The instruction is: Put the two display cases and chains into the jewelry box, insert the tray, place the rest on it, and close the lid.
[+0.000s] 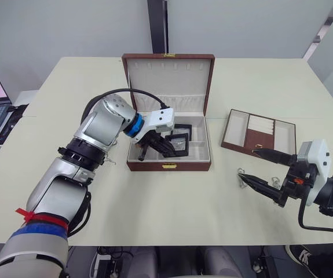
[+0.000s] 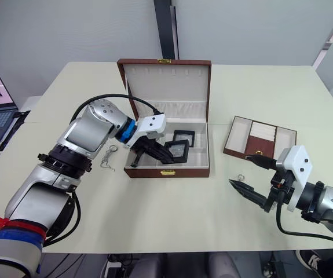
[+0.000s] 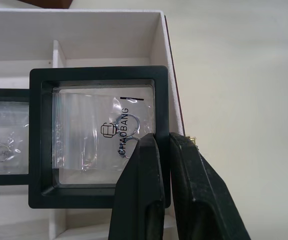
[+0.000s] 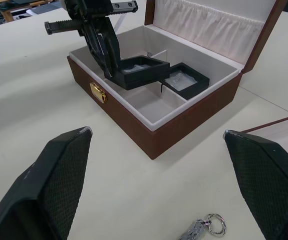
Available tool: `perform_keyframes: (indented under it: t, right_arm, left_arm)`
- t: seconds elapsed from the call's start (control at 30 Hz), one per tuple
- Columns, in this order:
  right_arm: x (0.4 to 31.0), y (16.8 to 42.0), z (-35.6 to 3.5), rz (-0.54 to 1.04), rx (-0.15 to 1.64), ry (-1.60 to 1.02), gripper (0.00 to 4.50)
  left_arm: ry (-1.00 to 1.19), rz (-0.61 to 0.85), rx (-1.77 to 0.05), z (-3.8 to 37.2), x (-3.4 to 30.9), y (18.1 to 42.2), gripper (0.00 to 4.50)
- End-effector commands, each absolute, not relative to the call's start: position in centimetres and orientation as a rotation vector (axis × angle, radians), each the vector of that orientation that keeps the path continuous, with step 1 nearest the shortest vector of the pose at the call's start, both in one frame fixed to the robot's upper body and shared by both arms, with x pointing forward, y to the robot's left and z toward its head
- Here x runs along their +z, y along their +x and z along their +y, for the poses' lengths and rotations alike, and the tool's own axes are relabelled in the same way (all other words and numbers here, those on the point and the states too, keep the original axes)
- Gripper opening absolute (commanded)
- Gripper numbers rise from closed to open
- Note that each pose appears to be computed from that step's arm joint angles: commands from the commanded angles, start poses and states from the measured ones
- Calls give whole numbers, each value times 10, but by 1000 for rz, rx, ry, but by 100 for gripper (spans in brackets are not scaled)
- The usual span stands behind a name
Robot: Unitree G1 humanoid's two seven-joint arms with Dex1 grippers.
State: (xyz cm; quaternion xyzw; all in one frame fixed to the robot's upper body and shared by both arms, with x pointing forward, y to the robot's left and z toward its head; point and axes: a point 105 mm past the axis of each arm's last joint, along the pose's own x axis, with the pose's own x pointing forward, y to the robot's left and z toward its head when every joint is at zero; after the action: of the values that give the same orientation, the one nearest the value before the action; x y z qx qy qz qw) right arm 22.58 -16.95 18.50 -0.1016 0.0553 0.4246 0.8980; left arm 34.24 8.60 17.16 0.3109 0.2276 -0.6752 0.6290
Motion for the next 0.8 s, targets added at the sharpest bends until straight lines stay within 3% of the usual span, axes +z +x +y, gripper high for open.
perform_keyframes:
  t: [0.03, 0.37, 0.4, 0.8]
  right_arm:
    - [194, 223, -167, 69, 881, -233, 450]
    - [196, 225, -167, 66, 886, -243, 450]
    - [196, 225, -167, 64, 885, -245, 450]
    - [199, 230, -170, 60, 887, -254, 450]
  left_arm:
    - [723, 519, -1560, 84, 173, 339, 2]
    - [740, 493, -1545, 84, 173, 341, 2]
    - [744, 484, -1537, 83, 173, 343, 65]
    - [743, 407, -1505, 77, 183, 351, 419]
